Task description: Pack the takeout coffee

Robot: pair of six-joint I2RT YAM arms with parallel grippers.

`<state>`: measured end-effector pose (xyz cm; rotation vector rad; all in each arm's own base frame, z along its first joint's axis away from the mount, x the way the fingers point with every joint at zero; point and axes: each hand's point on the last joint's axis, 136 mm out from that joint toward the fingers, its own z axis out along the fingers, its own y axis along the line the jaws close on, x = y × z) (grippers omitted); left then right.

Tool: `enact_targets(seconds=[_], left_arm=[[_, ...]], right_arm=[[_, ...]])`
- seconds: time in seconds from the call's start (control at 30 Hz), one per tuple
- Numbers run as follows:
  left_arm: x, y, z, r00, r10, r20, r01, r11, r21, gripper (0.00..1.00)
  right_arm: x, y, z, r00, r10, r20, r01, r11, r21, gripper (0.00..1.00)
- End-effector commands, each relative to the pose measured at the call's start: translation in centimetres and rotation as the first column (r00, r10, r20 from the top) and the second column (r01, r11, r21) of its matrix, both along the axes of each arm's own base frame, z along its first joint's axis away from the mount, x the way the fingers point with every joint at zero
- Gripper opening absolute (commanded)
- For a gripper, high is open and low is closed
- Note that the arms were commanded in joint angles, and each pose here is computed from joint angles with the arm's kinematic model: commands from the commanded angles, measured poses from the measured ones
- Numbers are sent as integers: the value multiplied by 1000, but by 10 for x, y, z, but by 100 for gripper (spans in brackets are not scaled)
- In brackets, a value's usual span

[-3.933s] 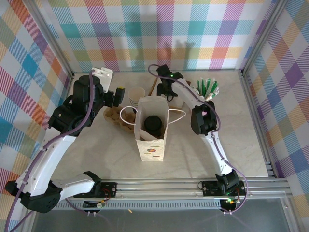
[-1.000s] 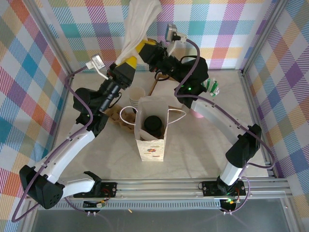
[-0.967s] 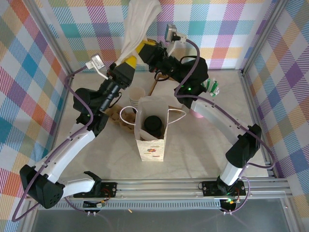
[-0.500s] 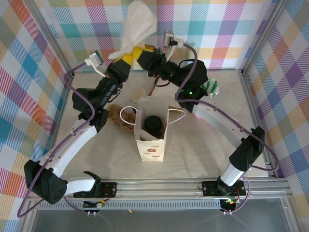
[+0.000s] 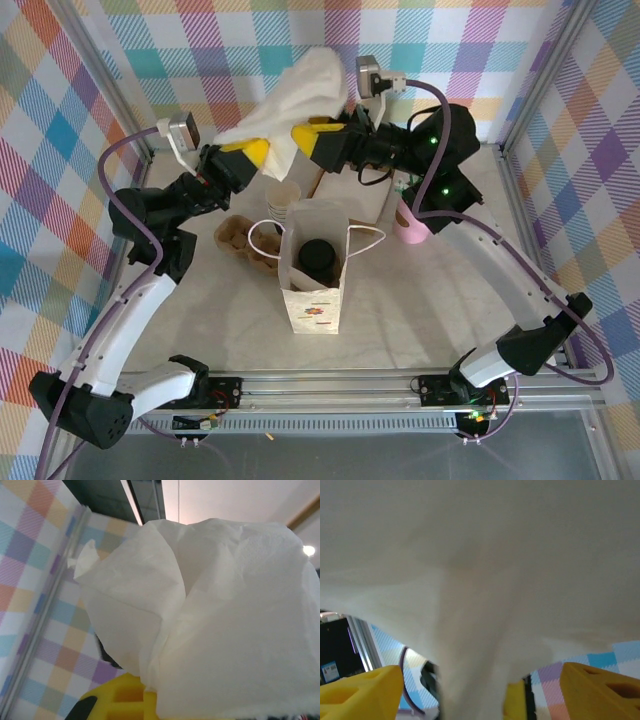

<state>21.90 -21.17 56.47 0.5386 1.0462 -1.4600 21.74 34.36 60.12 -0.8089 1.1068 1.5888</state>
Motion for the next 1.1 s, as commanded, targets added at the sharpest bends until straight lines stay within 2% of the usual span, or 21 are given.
enact_targets(seconds=[0.0, 0.1, 0.53, 0.73, 0.8, 0.93, 0.97, 1.0, 1.07], left_arm=[[-28, -3, 2, 995, -60, 82, 52, 994, 91, 0], [-33, -2, -1, 994, -77, 73, 70, 993, 92, 0], [-48, -8, -36, 986, -154, -57, 162, 966, 201, 0], [-50, -6, -44, 988, -136, -73, 148, 967, 205, 0], [-49, -5, -46, 989, -129, -78, 143, 968, 207, 0], [-47, -4, -51, 992, -99, -82, 115, 968, 224, 0], [-44, -3, -54, 994, -69, -87, 88, 969, 231, 4], [-43, -1, -56, 996, -39, -85, 59, 969, 238, 19], [-35, 7, -64, 993, 67, -94, -41, 965, 259, 71]], right_arm=[[-10, 0, -7, 998, 57, -40, -59, 996, -61, 84], [-20, -2, -5, 995, 94, -28, -96, 993, -73, 82], [-43, -23, 14, 996, 59, 71, -54, 996, -76, 78], [-50, -28, 22, 993, 81, 91, -76, 995, -62, 48], [-52, -29, 22, 992, 80, 93, -75, 995, -64, 35], [-57, -30, 19, 989, 90, 116, -80, 993, -88, 3], [-59, -31, 18, 987, 86, 132, -74, 993, -96, 0], [-59, -32, 16, 986, 76, 149, -61, 993, -103, 0], [-57, -36, 10, 983, 23, 183, 0, 992, -125, 0]])
